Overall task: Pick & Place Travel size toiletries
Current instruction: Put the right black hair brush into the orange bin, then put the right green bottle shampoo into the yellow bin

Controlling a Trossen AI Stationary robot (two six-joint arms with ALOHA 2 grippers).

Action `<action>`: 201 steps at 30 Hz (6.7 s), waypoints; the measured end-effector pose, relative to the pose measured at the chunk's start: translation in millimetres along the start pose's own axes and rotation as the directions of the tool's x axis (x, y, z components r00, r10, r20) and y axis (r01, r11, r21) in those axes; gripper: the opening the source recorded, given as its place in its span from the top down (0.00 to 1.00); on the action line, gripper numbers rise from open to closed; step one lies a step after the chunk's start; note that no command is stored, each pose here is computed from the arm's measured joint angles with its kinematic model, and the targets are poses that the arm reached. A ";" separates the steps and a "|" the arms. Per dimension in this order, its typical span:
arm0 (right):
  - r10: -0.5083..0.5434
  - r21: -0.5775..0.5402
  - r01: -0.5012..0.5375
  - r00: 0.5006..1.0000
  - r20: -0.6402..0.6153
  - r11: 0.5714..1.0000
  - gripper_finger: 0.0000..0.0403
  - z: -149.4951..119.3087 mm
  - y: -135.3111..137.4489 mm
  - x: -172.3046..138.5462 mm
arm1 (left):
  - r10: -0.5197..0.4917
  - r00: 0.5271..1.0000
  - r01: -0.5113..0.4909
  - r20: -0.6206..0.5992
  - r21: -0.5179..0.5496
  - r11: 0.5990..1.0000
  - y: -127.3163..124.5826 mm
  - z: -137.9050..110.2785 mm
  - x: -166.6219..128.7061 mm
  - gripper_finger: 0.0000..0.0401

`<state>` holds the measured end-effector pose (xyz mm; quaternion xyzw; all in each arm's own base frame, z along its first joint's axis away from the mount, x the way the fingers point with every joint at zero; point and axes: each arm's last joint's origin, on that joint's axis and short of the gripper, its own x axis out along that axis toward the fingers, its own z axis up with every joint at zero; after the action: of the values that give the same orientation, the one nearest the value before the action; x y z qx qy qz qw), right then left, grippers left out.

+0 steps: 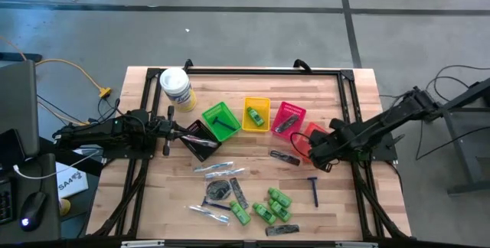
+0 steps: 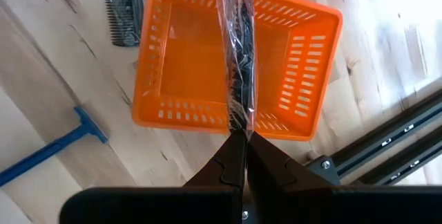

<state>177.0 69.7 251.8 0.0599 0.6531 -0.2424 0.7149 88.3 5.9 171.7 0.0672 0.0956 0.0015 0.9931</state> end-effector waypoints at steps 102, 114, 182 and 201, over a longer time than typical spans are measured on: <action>0.178 -0.174 -0.169 0.983 0.036 0.970 0.99 23.6 19.8 77.2 | 0.000 1.000 0.000 -0.001 0.000 1.000 0.0 -0.1 0.0 1.00; 0.062 -0.034 -0.064 0.997 -0.048 0.997 0.99 24.9 3.4 77.8 | 0.000 1.000 0.000 -0.001 0.000 1.000 0.0 -0.1 0.0 1.00; 0.592 -0.576 -0.291 -0.043 0.805 0.764 0.99 -47.0 -78.9 55.9 | 0.126 0.992 -0.127 -0.018 -0.028 0.992 3.7 -0.5 -0.2 1.00; 0.550 -0.547 -0.272 -0.071 0.832 0.792 0.99 -53.8 -91.0 73.2 | 0.125 0.992 -0.126 -0.021 -0.034 0.991 3.6 -0.8 -0.2 1.00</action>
<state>91.9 -7.9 194.8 0.0038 -0.0287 0.0833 0.9961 87.9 9.6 171.4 0.0556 0.1006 0.0664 0.9911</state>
